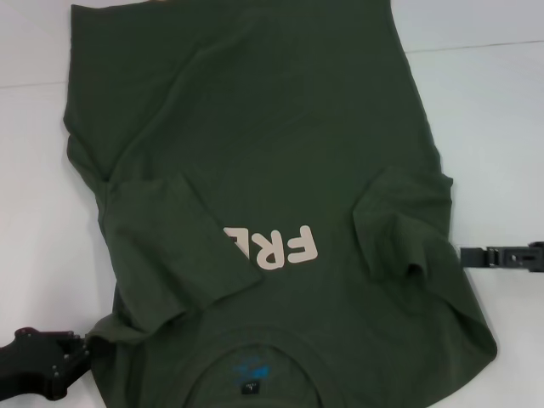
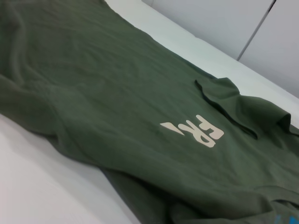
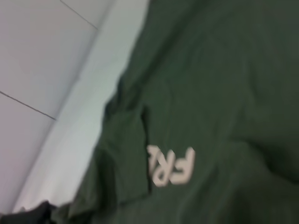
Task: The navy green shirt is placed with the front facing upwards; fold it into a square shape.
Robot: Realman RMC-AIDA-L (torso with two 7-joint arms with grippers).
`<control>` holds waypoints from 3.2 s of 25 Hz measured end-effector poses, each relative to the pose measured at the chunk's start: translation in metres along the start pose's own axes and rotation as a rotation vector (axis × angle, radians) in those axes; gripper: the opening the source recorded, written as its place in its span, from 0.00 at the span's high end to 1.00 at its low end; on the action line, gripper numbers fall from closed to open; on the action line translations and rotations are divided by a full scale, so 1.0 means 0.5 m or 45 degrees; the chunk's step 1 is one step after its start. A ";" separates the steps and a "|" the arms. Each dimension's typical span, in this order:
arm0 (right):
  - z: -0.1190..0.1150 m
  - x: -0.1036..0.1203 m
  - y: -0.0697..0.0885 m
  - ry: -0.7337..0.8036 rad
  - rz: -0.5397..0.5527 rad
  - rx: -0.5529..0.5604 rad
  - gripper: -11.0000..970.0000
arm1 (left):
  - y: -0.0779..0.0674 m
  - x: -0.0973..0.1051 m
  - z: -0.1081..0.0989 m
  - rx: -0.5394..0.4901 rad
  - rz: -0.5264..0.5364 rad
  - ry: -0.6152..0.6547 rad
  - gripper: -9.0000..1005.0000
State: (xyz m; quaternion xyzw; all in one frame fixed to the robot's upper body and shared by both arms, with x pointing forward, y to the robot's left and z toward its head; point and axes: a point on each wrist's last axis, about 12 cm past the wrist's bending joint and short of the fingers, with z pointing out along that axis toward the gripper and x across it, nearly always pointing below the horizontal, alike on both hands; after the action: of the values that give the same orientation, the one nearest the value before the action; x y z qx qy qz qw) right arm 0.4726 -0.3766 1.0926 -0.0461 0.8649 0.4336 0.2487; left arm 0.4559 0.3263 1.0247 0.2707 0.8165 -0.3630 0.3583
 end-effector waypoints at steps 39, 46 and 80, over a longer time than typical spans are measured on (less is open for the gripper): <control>0.038 -0.079 0.053 0.567 0.089 0.447 0.26 | 0.012 -0.024 0.013 -0.014 0.017 -0.006 0.96; 0.060 -0.081 0.059 0.597 0.055 0.453 0.26 | 0.013 -0.024 0.013 -0.021 0.015 -0.007 0.96; 0.094 -0.059 0.052 0.646 0.056 0.402 0.27 | 0.017 -0.025 0.014 -0.039 0.019 -0.003 0.96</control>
State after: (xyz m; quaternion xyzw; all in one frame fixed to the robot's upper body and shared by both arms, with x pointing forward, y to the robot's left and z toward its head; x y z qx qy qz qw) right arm 0.5088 -0.3283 1.1018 -0.0952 0.9569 0.2737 0.0191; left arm 0.4720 0.3235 1.0276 0.2707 0.8196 -0.3480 0.3660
